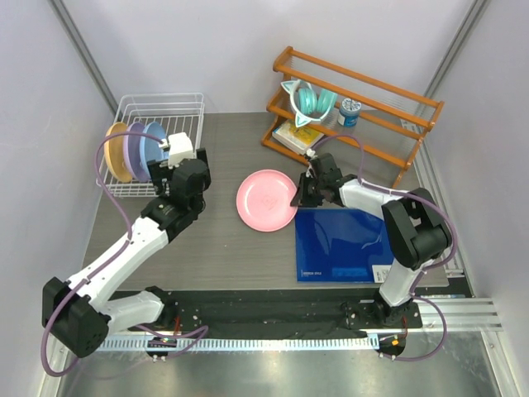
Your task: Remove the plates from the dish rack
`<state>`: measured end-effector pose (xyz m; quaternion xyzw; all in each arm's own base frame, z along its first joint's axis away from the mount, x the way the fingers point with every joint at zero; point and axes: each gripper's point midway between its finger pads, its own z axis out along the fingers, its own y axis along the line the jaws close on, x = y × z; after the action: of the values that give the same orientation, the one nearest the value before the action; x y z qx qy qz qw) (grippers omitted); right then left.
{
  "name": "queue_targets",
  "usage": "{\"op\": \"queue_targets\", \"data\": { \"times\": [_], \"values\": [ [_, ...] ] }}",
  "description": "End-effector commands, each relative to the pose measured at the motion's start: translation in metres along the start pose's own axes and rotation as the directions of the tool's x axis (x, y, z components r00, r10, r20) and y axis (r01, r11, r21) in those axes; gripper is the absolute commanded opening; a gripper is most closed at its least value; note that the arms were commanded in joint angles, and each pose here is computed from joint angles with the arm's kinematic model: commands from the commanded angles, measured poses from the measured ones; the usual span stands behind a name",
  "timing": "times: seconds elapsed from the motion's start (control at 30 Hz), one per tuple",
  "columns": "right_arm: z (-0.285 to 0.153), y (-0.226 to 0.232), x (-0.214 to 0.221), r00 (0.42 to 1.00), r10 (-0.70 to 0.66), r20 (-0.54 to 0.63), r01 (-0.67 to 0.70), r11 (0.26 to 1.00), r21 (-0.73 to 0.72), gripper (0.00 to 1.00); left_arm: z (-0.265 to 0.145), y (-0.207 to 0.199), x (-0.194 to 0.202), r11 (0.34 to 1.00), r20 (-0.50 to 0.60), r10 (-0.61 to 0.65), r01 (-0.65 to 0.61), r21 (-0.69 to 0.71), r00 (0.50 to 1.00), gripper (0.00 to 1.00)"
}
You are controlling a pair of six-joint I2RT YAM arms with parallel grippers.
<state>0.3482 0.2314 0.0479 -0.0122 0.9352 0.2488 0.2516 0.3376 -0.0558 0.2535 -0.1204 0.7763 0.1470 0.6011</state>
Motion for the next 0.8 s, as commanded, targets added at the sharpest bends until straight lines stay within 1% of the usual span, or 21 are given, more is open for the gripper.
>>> {"op": "queue_targets", "data": {
  "times": [0.0, 0.07, 0.13, 0.17, 0.2, 0.27, 0.33, 0.43, 0.53, 0.57, 0.6, 0.63, 0.7, 0.77],
  "values": [
    [-0.001, 0.024, -0.017, 1.000, -0.029, 0.004, 0.029, 0.996, -0.089, 0.08, 0.013, 0.024, -0.012, 0.992, 0.045, -0.023, 0.028, -0.126, 0.999, 0.99],
    [0.003, 0.020, -0.010, 0.999, -0.032, -0.031, 0.030, 0.996, -0.079, 0.11, 0.022, 0.032, -0.011, 0.989, 0.036, -0.045, 0.049, -0.142, 0.998, 0.99],
    [0.004, 0.021, -0.008, 0.998, -0.046, -0.051, 0.041, 0.995, -0.088, 0.15, 0.031, 0.032, -0.005, 0.990, 0.012, -0.052, 0.054, -0.133, 0.999, 0.99],
    [0.005, 0.019, -0.003, 0.996, -0.047, -0.072, 0.042, 0.996, -0.079, 0.22, 0.036, 0.038, -0.005, 0.987, 0.004, -0.059, 0.058, -0.150, 0.998, 0.99],
    [0.005, 0.018, -0.004, 0.996, -0.048, -0.074, 0.043, 0.996, -0.075, 0.24, 0.039, 0.040, -0.004, 0.987, -0.005, -0.056, 0.054, -0.153, 0.998, 1.00],
    [0.004, 0.013, -0.003, 0.996, -0.049, -0.070, 0.045, 0.998, -0.049, 0.36, 0.048, 0.041, -0.001, 0.985, -0.020, -0.051, 0.047, -0.164, 0.998, 0.99],
    [0.001, 0.013, -0.003, 0.996, -0.062, -0.065, 0.059, 0.997, -0.051, 0.54, 0.056, 0.041, 0.003, 0.985, -0.039, -0.044, 0.037, -0.167, 0.998, 0.99],
    [-0.008, 0.014, -0.007, 0.996, -0.078, -0.044, 0.077, 0.996, -0.039, 0.59, 0.067, 0.048, 0.008, 0.980, -0.058, -0.046, 0.034, -0.196, 0.997, 1.00],
    [-0.022, 0.001, -0.017, 0.995, -0.096, 0.005, 0.095, 0.993, 0.066, 0.60, 0.080, 0.056, 0.008, 0.974, -0.053, -0.077, 0.064, -0.217, 0.996, 0.99],
    [-0.028, -0.007, -0.018, 0.994, -0.107, 0.013, 0.105, 0.988, 0.116, 0.61, 0.085, 0.058, 0.012, 0.973, -0.066, -0.066, 0.050, -0.225, 0.996, 0.99],
    [-0.033, -0.011, -0.019, 0.993, -0.113, 0.023, 0.109, 0.984, 0.140, 0.61, 0.089, 0.059, 0.006, 0.971, -0.053, -0.073, 0.059, -0.233, 0.996, 0.99],
    [-0.043, -0.009, -0.024, 0.991, -0.123, 0.049, 0.114, 0.982, 0.148, 0.61, 0.093, 0.064, 0.006, 0.965, -0.050, -0.073, 0.058, -0.254, 0.996, 0.99],
    [-0.051, -0.016, -0.022, 0.989, -0.135, 0.059, 0.123, 0.976, 0.182, 0.61, 0.102, 0.067, 0.004, 0.960, -0.043, -0.056, 0.042, -0.277, 0.998, 1.00],
    [-0.061, -0.015, -0.023, 0.986, -0.144, 0.081, 0.128, 0.975, 0.182, 0.62, 0.113, 0.073, 0.004, 0.951, -0.036, -0.058, 0.044, -0.307, 0.998, 0.99]
  ]
}}
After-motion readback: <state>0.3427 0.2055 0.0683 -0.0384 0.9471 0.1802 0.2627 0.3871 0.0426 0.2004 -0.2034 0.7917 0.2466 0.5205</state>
